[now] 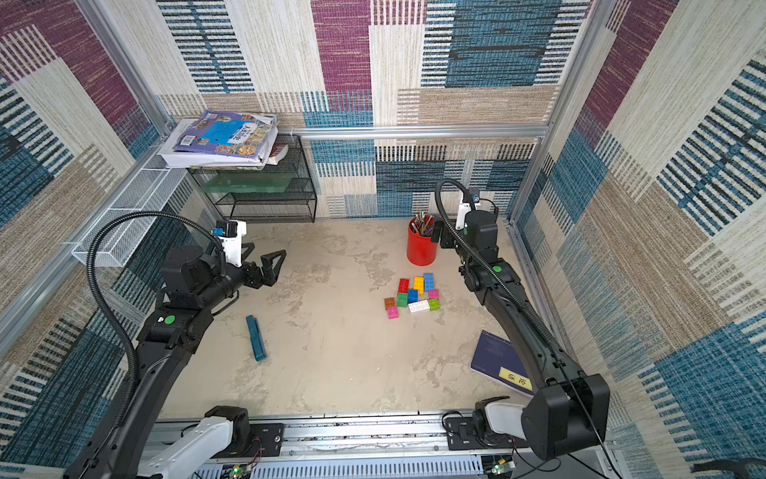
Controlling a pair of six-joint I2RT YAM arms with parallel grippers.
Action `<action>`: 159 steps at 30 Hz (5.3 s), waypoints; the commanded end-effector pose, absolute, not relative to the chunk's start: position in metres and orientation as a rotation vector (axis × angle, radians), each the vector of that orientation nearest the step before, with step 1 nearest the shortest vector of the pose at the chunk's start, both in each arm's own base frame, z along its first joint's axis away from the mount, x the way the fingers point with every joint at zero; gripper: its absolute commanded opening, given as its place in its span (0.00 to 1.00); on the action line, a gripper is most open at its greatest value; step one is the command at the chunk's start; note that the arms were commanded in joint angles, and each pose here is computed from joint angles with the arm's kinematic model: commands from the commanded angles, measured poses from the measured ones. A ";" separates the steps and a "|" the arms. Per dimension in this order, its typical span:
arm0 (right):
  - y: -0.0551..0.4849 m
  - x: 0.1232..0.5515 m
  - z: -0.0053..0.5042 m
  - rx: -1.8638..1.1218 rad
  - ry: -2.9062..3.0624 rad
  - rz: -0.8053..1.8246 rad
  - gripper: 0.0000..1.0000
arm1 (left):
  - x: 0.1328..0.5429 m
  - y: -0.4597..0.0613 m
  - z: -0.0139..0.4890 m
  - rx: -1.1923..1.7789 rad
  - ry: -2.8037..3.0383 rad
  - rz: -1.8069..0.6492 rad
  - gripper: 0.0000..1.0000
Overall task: Assemble the letter f with lego
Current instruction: Pick up the lego brick from the center of the board, then place the lego brick at the center of the board.
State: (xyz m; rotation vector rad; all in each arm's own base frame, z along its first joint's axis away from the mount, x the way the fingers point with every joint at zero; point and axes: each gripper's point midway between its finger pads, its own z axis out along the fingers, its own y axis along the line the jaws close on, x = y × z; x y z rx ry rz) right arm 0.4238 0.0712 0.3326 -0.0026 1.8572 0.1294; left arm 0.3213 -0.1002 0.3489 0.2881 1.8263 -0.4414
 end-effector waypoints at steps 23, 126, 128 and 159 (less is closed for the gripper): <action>0.176 0.367 0.147 -0.128 2.321 0.268 0.67 | 0.231 -0.225 0.179 0.558 2.032 -0.653 0.99; 0.365 0.377 0.100 -0.904 2.273 0.374 0.30 | 0.197 -0.151 0.173 0.386 1.951 -0.311 0.99; 0.371 0.375 0.095 -0.933 2.275 0.373 0.30 | 0.197 -0.151 0.172 0.388 1.954 -0.308 0.99; 0.375 0.343 0.056 -1.185 2.278 0.431 0.37 | 0.194 -0.155 0.162 0.406 1.966 -0.334 0.99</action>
